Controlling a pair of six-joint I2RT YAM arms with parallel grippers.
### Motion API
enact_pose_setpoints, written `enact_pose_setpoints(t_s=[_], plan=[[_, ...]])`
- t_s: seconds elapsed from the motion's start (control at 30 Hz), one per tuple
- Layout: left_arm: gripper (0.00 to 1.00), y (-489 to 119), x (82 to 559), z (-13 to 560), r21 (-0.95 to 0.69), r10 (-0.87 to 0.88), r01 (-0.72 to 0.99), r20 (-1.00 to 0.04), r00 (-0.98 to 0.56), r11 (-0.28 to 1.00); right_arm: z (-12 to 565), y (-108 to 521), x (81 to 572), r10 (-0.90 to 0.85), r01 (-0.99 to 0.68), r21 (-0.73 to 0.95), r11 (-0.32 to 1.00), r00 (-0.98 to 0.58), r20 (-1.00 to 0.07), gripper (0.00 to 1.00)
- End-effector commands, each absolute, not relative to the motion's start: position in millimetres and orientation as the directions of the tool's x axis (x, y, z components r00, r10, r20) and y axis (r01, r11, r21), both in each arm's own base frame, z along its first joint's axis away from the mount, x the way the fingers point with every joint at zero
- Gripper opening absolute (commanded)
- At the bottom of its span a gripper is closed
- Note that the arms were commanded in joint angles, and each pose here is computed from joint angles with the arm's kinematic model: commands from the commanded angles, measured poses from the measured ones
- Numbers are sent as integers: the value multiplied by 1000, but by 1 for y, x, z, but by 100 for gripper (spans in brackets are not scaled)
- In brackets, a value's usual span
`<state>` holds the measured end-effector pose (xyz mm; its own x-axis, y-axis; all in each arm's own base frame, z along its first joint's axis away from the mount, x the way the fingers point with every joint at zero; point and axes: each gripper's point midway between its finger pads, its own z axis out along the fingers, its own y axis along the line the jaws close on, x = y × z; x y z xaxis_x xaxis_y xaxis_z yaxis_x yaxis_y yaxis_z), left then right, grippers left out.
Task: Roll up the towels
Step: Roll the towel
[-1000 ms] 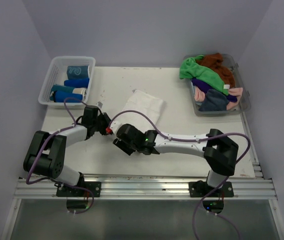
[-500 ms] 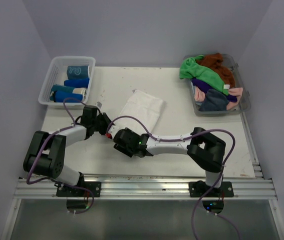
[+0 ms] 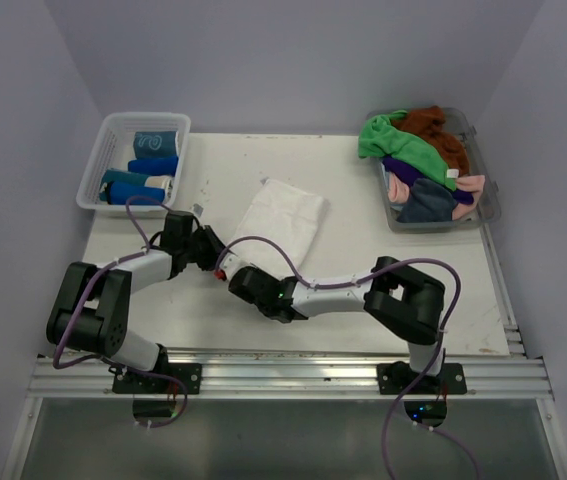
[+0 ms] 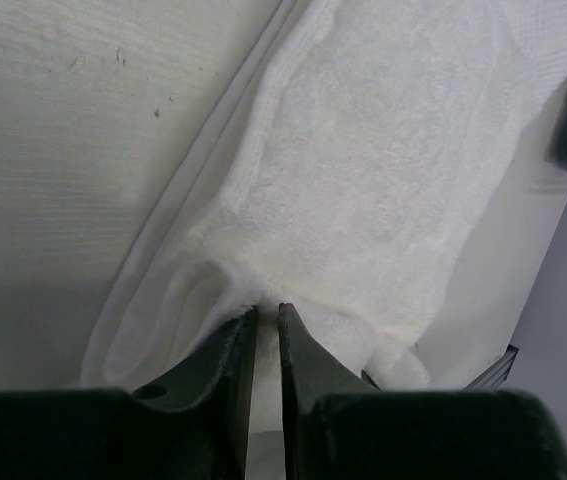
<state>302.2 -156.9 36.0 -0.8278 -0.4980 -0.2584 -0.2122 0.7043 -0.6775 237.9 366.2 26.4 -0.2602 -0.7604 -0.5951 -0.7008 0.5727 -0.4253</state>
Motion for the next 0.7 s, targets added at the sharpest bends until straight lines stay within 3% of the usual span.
enact_pose_setpoints(t_s=[0.0,0.07,0.17,0.5,0.67], plan=[[19,-149,297,35,-653,-489,-212,-276,-828,727,3,358,238,-763,-695,-419,584,-295,-575,18],[21,-148,299,43,-658,-492,-198,-297,-818,726,9,362,236,-751,-719,-378,583,-299,-589,6],[30,-145,294,48,-646,-486,-205,-293,-823,736,20,368,232,-705,-738,-286,611,-343,-620,0],[54,-130,308,94,-637,-516,-215,-333,-789,741,39,369,211,-626,-794,52,606,-515,-585,0],[57,-108,309,111,-656,-556,-237,-331,-762,716,47,373,204,-586,-763,236,602,-622,-519,0]])
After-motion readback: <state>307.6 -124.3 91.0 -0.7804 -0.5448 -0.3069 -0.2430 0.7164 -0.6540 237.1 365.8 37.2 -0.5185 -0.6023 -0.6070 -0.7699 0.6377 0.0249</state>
